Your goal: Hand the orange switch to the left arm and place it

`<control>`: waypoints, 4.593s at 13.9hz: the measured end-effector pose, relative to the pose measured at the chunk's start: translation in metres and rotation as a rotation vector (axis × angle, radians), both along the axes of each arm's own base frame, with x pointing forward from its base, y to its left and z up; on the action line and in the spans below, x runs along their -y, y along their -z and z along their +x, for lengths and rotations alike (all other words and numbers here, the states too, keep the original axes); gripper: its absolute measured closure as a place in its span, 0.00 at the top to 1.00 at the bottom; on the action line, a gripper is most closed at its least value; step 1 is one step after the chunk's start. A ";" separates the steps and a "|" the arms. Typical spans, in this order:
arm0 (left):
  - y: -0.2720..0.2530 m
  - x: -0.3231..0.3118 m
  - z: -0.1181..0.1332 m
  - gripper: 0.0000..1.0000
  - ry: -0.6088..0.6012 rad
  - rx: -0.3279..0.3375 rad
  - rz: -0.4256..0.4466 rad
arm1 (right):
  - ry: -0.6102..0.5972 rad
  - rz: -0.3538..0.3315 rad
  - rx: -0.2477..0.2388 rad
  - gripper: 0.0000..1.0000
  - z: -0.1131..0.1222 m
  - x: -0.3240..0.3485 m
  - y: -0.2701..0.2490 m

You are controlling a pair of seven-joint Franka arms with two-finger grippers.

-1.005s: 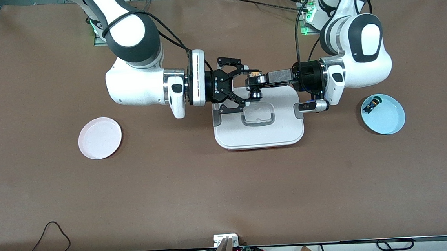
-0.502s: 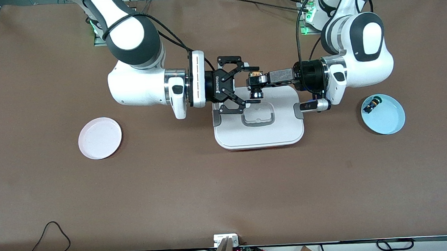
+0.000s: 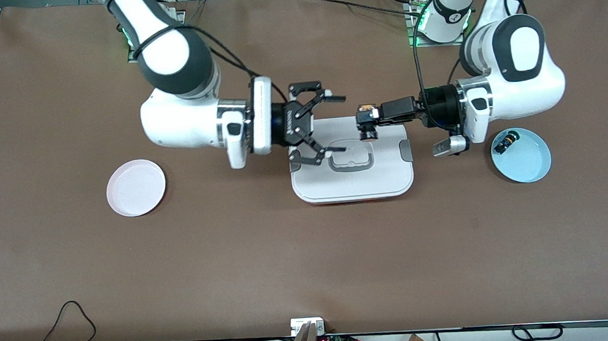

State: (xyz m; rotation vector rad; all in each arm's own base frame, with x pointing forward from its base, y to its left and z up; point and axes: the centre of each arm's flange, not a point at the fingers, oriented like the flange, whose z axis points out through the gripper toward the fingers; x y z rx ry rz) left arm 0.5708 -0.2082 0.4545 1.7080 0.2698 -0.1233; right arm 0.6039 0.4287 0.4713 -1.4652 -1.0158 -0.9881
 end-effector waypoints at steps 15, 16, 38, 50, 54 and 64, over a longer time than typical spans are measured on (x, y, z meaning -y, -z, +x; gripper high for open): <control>0.146 -0.292 -0.017 0.34 0.459 -0.078 1.265 | 0.208 -0.562 -0.705 1.00 0.009 0.212 0.086; 0.157 -0.307 -0.015 0.34 0.492 -0.075 1.329 | 0.242 -0.606 -0.798 1.00 0.010 0.228 0.090; 0.190 -0.387 0.021 1.00 0.458 0.083 1.517 | 1.058 -1.307 -1.095 1.00 0.006 0.472 -0.068; -0.160 -0.250 -0.035 1.00 0.286 0.096 1.380 | 1.064 -1.232 -0.986 1.00 -0.039 0.480 -0.089; -0.157 -0.234 -0.032 1.00 0.293 0.084 1.379 | 1.064 -1.228 -0.984 1.00 -0.032 0.479 -0.095; -0.154 -0.233 -0.031 1.00 0.294 0.077 1.378 | 1.017 -1.194 -0.974 1.00 -0.029 0.473 -0.102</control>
